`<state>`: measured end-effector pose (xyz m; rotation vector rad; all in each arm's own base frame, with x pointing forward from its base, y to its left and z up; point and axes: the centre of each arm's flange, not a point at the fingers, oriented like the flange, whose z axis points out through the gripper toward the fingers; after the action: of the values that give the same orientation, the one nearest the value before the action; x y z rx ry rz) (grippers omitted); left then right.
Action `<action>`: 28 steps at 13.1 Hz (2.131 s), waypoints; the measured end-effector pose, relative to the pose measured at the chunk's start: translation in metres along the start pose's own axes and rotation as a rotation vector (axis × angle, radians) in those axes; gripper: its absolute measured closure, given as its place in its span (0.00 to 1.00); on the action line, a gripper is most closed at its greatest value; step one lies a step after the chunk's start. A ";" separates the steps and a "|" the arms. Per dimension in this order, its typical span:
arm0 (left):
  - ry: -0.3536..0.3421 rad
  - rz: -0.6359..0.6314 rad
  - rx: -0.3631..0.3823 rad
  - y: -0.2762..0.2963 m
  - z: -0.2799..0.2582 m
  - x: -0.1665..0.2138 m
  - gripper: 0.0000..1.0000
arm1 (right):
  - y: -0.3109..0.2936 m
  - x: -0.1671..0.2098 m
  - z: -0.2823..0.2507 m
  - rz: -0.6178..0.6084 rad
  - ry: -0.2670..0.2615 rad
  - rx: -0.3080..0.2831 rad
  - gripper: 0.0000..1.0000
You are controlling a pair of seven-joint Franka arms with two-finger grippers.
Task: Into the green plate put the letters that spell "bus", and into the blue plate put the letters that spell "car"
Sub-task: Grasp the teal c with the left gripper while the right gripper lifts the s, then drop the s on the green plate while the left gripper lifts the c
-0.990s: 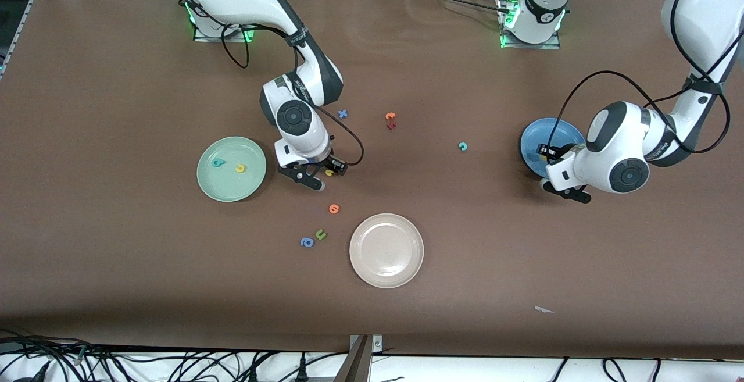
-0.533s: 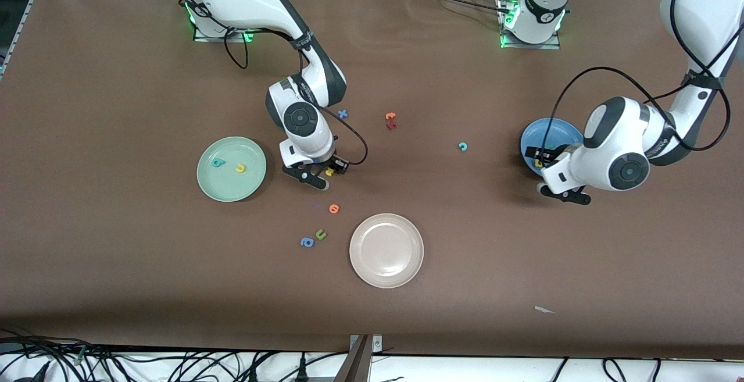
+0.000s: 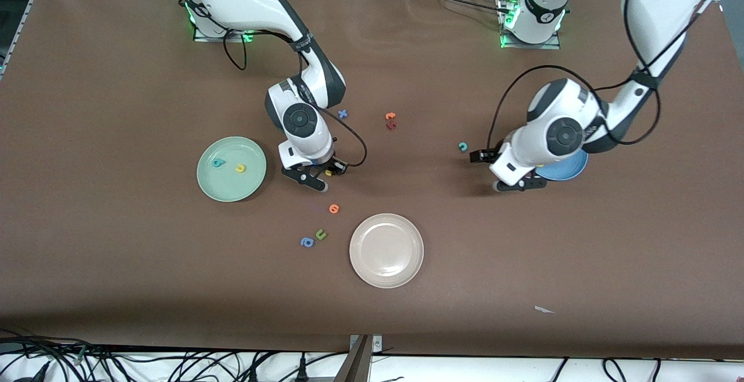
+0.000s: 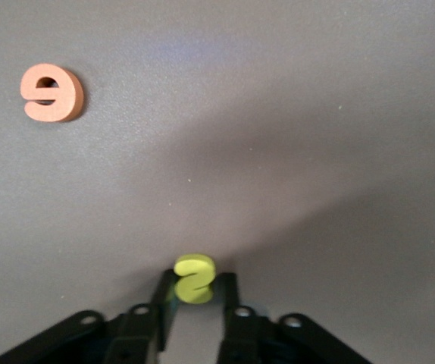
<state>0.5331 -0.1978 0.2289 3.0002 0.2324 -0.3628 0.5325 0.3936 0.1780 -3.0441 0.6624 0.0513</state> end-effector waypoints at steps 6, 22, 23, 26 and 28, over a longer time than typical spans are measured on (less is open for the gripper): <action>0.071 0.014 0.100 0.033 0.051 -0.051 0.09 | 0.010 0.026 -0.016 0.013 0.021 -0.026 0.78; 0.063 0.052 0.064 0.033 0.078 -0.051 0.47 | 0.235 0.095 -0.028 -0.346 -0.247 -0.248 0.56; 0.063 0.051 0.064 0.032 0.078 -0.051 0.51 | 0.229 0.098 -0.037 -0.348 -0.245 -0.241 0.44; 0.065 0.050 0.065 0.032 0.077 -0.051 0.57 | 0.187 0.122 -0.117 -0.369 -0.259 -0.215 0.13; 0.065 0.049 0.065 0.032 0.077 -0.050 0.62 | 0.167 0.134 -0.164 -0.382 -0.221 -0.185 0.00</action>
<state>0.4724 -0.2456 0.1700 3.0790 0.1546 -0.2730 0.5889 0.1808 0.3338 -3.2099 0.0608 0.4540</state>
